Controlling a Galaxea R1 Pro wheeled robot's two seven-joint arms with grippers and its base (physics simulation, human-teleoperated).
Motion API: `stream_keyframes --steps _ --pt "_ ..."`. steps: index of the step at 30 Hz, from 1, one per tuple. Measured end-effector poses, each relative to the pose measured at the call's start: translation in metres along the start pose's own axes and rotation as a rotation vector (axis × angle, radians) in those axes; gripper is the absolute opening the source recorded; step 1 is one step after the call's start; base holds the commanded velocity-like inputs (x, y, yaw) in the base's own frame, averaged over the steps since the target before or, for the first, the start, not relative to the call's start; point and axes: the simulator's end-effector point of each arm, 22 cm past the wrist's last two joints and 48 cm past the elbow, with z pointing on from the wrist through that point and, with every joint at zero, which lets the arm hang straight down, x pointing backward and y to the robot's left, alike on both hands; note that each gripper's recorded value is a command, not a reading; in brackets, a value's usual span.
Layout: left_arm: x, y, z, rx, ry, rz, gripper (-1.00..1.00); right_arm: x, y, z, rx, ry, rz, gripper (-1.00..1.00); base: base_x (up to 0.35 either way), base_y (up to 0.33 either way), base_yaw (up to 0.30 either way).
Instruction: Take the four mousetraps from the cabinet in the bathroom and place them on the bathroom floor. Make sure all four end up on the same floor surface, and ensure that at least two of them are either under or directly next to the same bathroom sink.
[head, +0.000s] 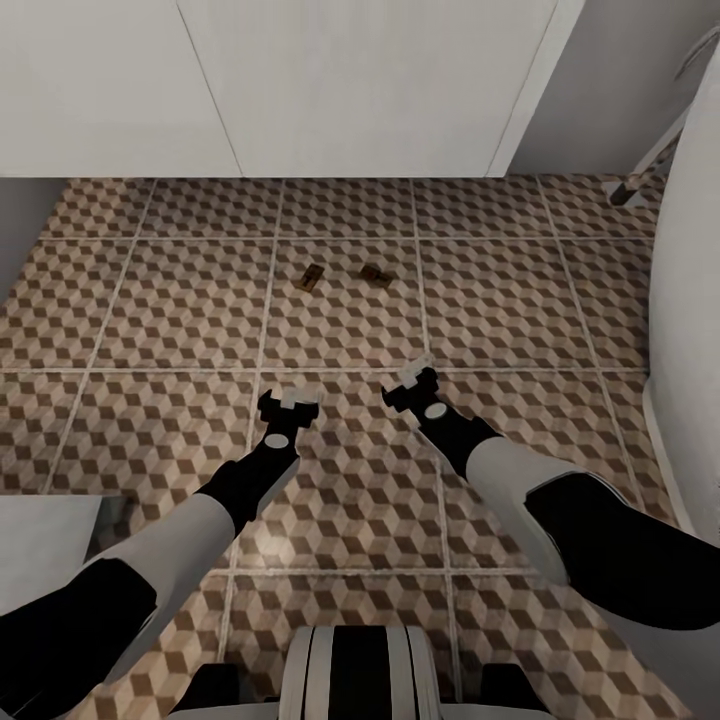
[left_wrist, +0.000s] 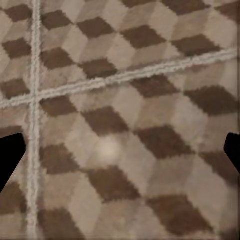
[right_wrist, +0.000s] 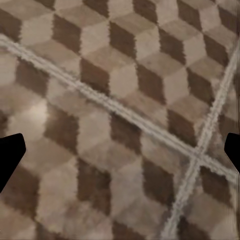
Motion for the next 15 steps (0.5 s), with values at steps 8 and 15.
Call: stream_keyframes --steps 8,15 --pt "0.006 -0.001 -0.016 0.004 0.008 -0.001 1.00 -0.002 0.003 -0.015 -0.003 -0.023 0.002 1.00 0.000 0.000 0.000" --pt "0.024 -0.003 -0.033 0.009 0.030 0.002 1.00 0.008 0.014 -0.030 -0.015 -0.023 0.009 1.00 0.000 0.000 0.000"
